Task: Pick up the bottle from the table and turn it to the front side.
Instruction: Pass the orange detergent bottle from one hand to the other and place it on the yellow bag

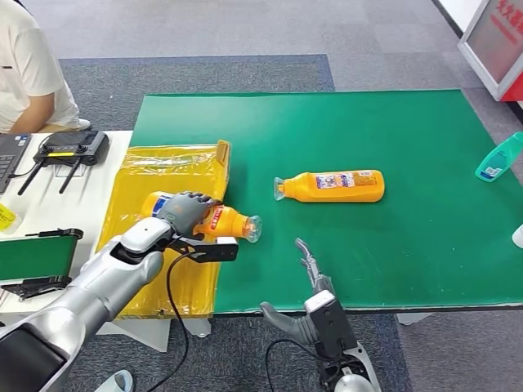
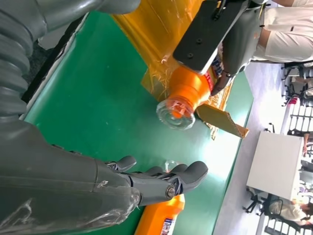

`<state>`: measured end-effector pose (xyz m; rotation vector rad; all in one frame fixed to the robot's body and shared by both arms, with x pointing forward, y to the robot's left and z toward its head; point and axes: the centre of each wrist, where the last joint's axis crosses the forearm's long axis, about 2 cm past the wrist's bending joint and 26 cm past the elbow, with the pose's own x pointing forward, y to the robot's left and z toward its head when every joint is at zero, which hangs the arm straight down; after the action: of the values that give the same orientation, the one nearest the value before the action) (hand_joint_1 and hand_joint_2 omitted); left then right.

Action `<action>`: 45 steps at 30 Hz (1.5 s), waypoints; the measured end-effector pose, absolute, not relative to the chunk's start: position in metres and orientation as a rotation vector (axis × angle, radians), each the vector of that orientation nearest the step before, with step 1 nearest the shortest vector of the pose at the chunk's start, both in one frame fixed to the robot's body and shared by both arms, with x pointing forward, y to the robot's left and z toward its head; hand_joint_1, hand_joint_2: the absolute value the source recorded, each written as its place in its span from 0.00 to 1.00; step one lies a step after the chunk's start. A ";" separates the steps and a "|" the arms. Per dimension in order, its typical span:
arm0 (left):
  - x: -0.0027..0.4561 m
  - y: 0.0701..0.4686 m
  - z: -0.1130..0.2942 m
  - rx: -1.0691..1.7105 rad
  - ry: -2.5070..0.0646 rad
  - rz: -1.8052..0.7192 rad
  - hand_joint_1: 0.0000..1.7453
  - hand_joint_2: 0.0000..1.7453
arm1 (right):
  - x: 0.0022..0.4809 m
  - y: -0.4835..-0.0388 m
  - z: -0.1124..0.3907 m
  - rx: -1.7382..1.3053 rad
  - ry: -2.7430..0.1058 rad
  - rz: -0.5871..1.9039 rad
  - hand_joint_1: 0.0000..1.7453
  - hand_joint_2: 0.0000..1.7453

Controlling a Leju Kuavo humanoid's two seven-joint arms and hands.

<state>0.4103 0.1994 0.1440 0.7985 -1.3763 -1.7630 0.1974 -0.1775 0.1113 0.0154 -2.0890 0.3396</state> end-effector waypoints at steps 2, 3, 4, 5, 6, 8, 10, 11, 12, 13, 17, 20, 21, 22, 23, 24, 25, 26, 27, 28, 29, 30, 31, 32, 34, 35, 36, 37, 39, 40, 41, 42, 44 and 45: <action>0.409 0.197 0.140 0.789 -1.358 -1.762 1.00 1.00 | 0.198 -0.177 0.111 0.018 -2.086 0.339 0.00 1.00; 0.408 0.196 0.138 0.783 -1.349 -1.763 1.00 1.00 | 0.198 -0.177 0.110 0.019 -2.084 0.338 0.00 1.00; 0.407 0.195 0.136 0.777 -1.340 -1.761 1.00 1.00 | 0.198 -0.177 0.110 0.019 -2.081 0.337 0.00 1.00; 0.407 0.195 0.135 0.772 -1.332 -1.758 1.00 1.00 | 0.198 -0.177 0.109 0.019 -2.079 0.334 0.00 1.00; 0.406 0.195 0.133 0.766 -1.325 -1.754 1.00 1.00 | 0.198 -0.177 0.109 0.020 -2.077 0.332 0.00 1.00; 0.406 0.195 0.131 0.758 -1.311 -1.744 1.00 1.00 | 0.197 -0.177 0.108 0.020 -2.073 0.328 0.00 1.00; 0.407 0.197 0.129 0.752 -1.294 -1.735 0.98 1.00 | 0.197 -0.177 0.107 0.020 -2.071 0.328 0.00 1.00; 0.407 0.198 0.128 0.747 -1.285 -1.732 0.74 1.00 | 0.197 -0.177 0.107 0.019 -2.071 0.328 0.00 1.00; 0.407 0.199 0.127 0.742 -1.274 -1.728 0.49 1.00 | 0.197 -0.177 0.107 0.018 -2.070 0.327 0.00 1.00; 0.407 0.200 0.126 0.739 -1.264 -1.725 0.24 1.00 | 0.197 -0.177 0.107 0.016 -2.069 0.327 0.00 1.00; 0.407 0.204 0.122 0.746 -1.225 -1.705 0.00 1.00 | 0.196 -0.177 0.106 0.008 -2.067 0.322 0.00 1.00; 0.407 0.207 0.121 0.760 -1.207 -1.681 0.00 1.00 | 0.195 -0.178 0.105 0.006 -2.061 0.315 0.00 1.00; 0.407 0.207 0.121 0.768 -1.207 -1.673 0.00 1.00 | 0.195 -0.178 0.105 0.006 -2.059 0.313 0.00 1.00; 0.407 0.208 0.120 0.776 -1.208 -1.666 0.00 1.00 | 0.195 -0.178 0.105 0.006 -2.057 0.312 0.00 1.00; 0.407 0.208 0.120 0.781 -1.209 -1.661 0.00 1.00 | 0.194 -0.178 0.105 0.006 -2.055 0.311 0.00 1.00; 0.408 0.209 0.120 0.784 -1.209 -1.657 0.00 1.00 | 0.194 -0.178 0.104 0.006 -2.054 0.311 0.00 1.00; 0.408 0.209 0.120 0.786 -1.209 -1.655 0.00 1.00 | 0.194 -0.178 0.104 0.006 -2.054 0.311 0.00 1.00; 0.408 0.209 0.120 0.787 -1.208 -1.653 0.00 1.00 | 0.194 -0.178 0.104 0.006 -2.053 0.310 0.00 1.00; 0.408 0.209 0.120 0.787 -1.208 -1.652 0.00 1.00 | 0.194 -0.178 0.104 0.006 -2.053 0.310 0.00 1.00; 0.408 0.209 0.120 0.788 -1.207 -1.652 0.00 1.00 | 0.194 -0.178 0.104 0.007 -2.053 0.310 0.00 1.00; 0.408 0.210 0.120 0.788 -1.207 -1.652 0.00 1.00 | 0.194 -0.178 0.104 0.007 -2.053 0.310 0.00 1.00; 0.408 0.210 0.120 0.788 -1.207 -1.651 0.00 1.00 | 0.194 -0.178 0.104 0.007 -2.053 0.310 0.00 1.00; 0.408 0.210 0.120 0.788 -1.209 -1.647 0.00 1.00 | 0.194 -0.178 0.104 0.007 -2.053 0.310 0.00 1.00; 0.408 0.210 0.120 0.787 -1.212 -1.642 0.00 1.00 | 0.194 -0.178 0.104 0.007 -2.051 0.310 0.00 1.00; 0.408 0.210 0.120 0.777 -1.224 -1.620 0.00 1.00 | 0.194 -0.178 0.104 0.006 -2.049 0.309 0.00 1.00; 0.408 0.210 0.120 0.767 -1.236 -1.602 0.00 1.00 | 0.193 -0.178 0.104 0.004 -2.047 0.309 0.00 1.00; 0.408 0.209 0.121 0.755 -1.254 -1.577 0.00 1.00 | 0.193 -0.178 0.104 0.001 -2.045 0.308 0.00 1.00; 0.407 0.209 0.122 0.747 -1.280 -1.546 0.00 1.00 | 0.192 -0.178 0.103 -0.004 -2.042 0.308 0.00 1.00; 0.407 0.205 0.127 0.764 -1.331 -1.487 0.00 1.00 | 0.190 -0.178 0.102 -0.017 -2.032 0.315 0.00 1.00; 0.407 0.202 0.132 0.788 -1.351 -1.467 0.00 1.00 | 0.189 -0.178 0.101 -0.024 -2.025 0.322 0.00 1.00; 0.408 0.199 0.138 0.814 -1.365 -1.458 0.00 1.00 | 0.187 -0.178 0.100 -0.030 -2.017 0.331 0.00 1.00; 0.409 0.195 0.145 0.839 -1.374 -1.458 0.00 1.00 | 0.186 -0.178 0.100 -0.035 -2.010 0.338 0.00 1.00; 0.410 0.189 0.159 0.896 -1.387 -1.475 0.00 1.00 | 0.184 -0.178 0.098 -0.043 -2.000 0.348 0.00 1.00; 0.411 0.186 0.165 0.933 -1.395 -1.487 0.00 1.00 | 0.183 -0.178 0.098 -0.047 -1.995 0.351 0.00 1.00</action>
<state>0.4106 0.1856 0.1651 0.9326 -1.3947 -1.4869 0.1831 -0.1784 0.0977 -0.0466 -1.9945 0.3509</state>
